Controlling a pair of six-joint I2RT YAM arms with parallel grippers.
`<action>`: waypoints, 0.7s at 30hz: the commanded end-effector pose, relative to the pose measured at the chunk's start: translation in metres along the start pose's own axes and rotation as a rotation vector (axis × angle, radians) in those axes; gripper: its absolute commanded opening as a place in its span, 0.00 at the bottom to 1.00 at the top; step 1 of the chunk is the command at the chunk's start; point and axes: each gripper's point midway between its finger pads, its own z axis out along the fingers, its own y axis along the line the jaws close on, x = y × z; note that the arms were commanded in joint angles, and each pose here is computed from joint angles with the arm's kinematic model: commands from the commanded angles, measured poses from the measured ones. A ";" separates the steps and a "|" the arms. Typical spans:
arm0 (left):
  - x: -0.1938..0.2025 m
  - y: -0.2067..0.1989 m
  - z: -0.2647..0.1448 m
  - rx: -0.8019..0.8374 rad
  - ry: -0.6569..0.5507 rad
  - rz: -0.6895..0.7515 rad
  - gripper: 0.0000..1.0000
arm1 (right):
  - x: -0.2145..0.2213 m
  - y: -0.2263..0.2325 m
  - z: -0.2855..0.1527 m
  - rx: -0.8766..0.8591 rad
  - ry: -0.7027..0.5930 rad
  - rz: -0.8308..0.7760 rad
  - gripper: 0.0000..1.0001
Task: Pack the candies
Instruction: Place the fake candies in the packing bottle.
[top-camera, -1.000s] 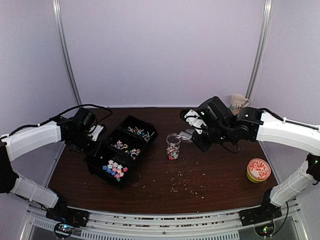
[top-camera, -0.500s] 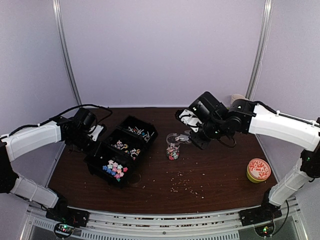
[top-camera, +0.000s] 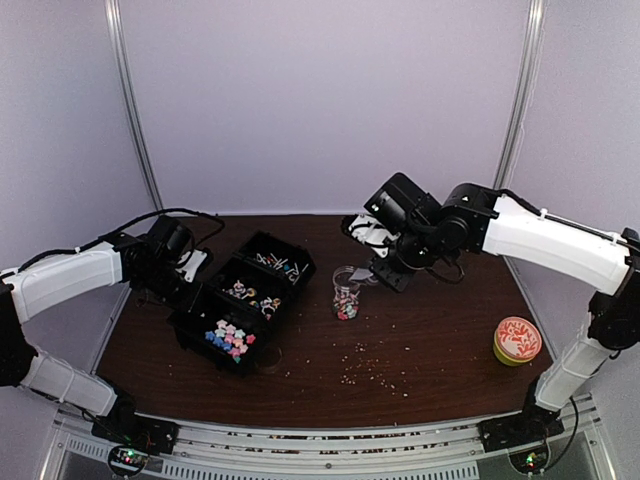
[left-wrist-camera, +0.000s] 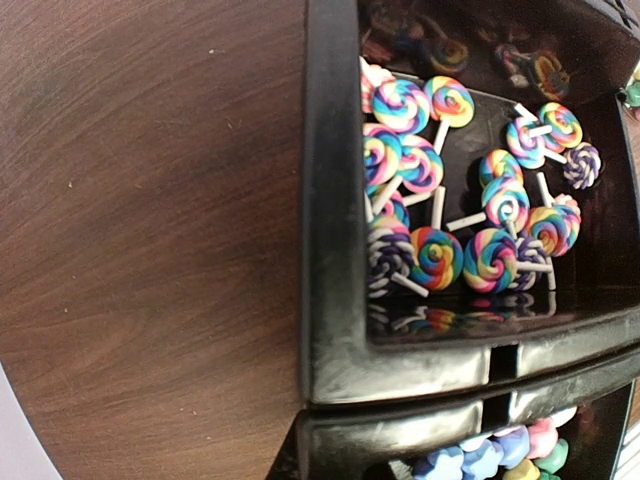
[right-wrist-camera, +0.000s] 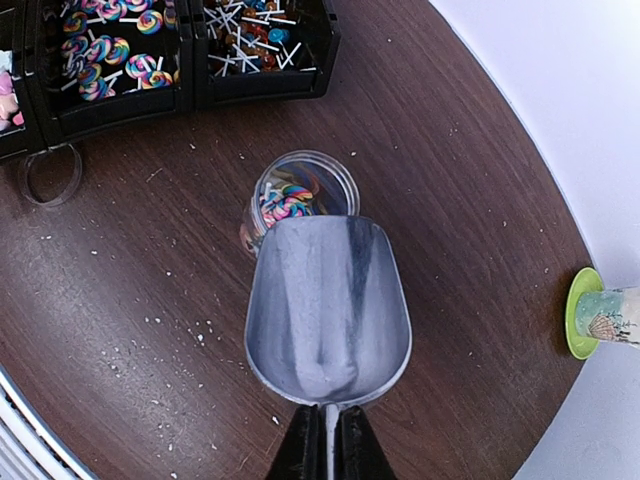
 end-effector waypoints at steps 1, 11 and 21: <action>-0.070 -0.011 -0.034 0.061 -0.267 -0.016 0.00 | -0.006 -0.007 -0.009 0.012 -0.005 0.000 0.00; -0.065 0.011 -0.025 -0.066 -0.239 -0.013 0.00 | -0.022 -0.004 -0.031 -0.048 -0.128 0.042 0.00; -0.062 0.016 -0.003 -0.116 -0.221 0.066 0.00 | -0.029 0.011 -0.044 -0.142 -0.241 0.074 0.00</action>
